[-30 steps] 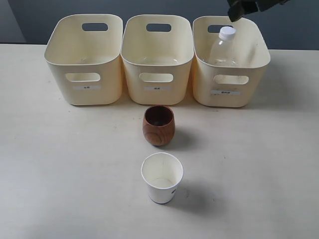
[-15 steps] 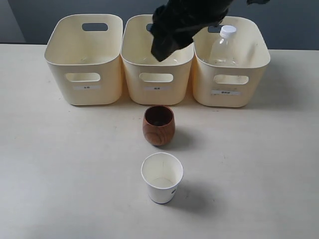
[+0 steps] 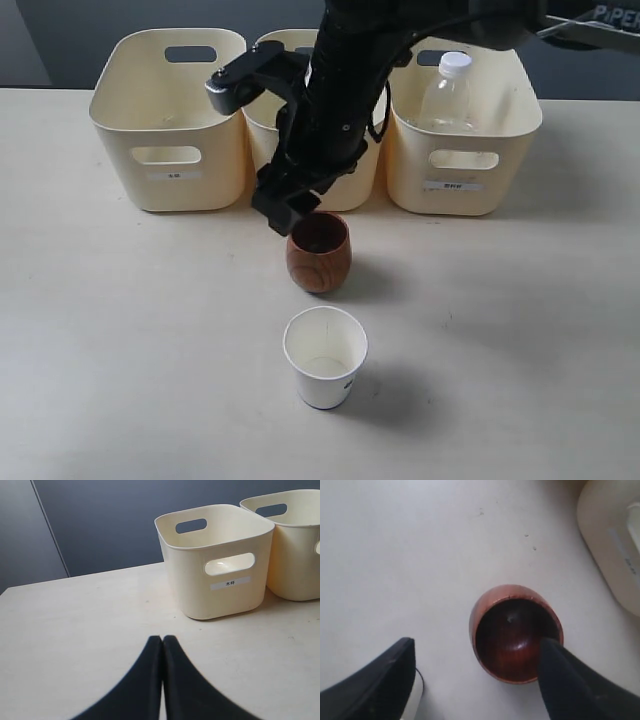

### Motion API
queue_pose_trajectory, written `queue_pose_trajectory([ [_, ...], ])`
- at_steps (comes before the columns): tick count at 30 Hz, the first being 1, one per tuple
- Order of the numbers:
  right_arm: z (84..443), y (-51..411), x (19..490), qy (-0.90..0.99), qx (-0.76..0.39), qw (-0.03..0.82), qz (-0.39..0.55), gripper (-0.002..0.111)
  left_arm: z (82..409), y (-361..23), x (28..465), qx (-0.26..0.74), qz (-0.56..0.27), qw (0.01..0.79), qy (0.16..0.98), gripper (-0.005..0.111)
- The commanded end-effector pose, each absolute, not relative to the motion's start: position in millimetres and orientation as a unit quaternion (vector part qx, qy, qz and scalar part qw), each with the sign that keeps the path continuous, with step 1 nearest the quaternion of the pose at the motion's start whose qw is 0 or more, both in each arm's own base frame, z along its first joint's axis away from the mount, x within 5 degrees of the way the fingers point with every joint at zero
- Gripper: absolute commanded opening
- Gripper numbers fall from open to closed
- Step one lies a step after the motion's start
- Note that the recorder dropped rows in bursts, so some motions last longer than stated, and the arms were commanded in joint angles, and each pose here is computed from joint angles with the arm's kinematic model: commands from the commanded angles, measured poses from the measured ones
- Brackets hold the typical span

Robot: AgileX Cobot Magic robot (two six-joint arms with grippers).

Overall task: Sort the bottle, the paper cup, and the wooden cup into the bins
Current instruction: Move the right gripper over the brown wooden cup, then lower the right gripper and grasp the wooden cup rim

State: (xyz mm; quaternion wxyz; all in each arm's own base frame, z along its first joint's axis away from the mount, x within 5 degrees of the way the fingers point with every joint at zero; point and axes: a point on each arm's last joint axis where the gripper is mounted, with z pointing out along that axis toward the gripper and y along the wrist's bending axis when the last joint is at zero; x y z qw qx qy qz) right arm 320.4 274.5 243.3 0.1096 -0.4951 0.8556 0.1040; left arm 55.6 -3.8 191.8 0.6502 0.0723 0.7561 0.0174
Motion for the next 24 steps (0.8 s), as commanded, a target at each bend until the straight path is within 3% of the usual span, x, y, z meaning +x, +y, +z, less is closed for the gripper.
queue_pose_trajectory([
  [1,229.3,277.9,325.9,0.853,-0.502,0.103,0.1,0.066,191.4,-3.9,55.3,0.073,0.016,0.651,0.755,0.0],
  [13,200.2,282.9,332.1,0.857,-0.5,0.079,0.097,0.066,191.4,-3.9,55.3,0.073,0.016,0.651,0.755,0.0],
  [24,196.9,283.9,333.3,0.855,-0.504,0.081,0.097,0.062,191.4,-3.9,55.3,0.073,0.016,0.651,0.755,0.0],
])
